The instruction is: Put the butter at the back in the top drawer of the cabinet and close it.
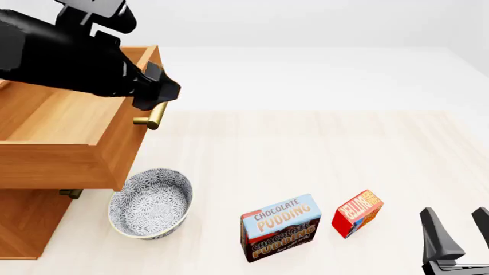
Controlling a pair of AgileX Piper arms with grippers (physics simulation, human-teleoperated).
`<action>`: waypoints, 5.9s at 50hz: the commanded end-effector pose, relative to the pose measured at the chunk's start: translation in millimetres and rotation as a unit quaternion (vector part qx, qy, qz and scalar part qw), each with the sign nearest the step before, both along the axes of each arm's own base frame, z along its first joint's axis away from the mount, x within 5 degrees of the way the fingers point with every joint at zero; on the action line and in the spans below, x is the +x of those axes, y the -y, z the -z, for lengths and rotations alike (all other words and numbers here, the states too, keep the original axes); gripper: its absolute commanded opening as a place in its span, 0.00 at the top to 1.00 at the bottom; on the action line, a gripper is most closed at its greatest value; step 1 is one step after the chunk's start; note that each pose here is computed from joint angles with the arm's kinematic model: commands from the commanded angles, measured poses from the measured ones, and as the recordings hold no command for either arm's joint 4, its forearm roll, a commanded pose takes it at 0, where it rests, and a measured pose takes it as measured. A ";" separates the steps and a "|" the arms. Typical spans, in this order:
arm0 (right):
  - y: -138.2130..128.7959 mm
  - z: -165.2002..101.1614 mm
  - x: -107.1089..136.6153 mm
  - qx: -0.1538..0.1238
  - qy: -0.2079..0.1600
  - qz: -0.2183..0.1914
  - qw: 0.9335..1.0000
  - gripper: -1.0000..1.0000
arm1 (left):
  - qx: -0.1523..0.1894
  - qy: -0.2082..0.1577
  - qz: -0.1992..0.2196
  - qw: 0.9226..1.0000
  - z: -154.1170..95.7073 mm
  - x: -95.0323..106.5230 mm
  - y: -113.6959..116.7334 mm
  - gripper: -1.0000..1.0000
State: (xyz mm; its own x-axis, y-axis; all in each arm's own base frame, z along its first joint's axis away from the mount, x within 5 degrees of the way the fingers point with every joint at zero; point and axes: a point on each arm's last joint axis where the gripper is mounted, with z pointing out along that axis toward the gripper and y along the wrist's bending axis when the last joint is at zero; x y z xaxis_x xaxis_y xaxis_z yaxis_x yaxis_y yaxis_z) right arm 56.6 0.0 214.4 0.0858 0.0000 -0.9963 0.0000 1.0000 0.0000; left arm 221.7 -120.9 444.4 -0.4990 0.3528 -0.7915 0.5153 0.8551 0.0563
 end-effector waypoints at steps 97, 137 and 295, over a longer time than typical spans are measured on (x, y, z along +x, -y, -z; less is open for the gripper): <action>0.0 0.0 0.0 0.000 0.000 0.000 1.000 0.00 | 0.077 -0.082 0.185 0.976 115.0 60.9 205.3 0.00; 0.0 0.0 0.0 0.000 0.000 0.000 1.000 0.00 | 0.103 -0.104 0.230 0.962 150.5 57.2 270.1 0.00; 0.0 0.0 0.0 0.000 0.000 0.000 1.000 0.00 | 0.137 -0.166 0.251 0.944 239.6 40.8 356.2 0.00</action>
State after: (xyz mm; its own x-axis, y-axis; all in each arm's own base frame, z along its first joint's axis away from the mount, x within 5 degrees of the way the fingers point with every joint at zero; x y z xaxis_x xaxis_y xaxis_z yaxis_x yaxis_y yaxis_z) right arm 56.6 0.0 214.4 0.0858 0.0000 -0.9963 0.0000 1.0000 0.0000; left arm 261.3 -476.8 207.8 -0.4166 0.7794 -0.4679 0.8808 0.4734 0.0044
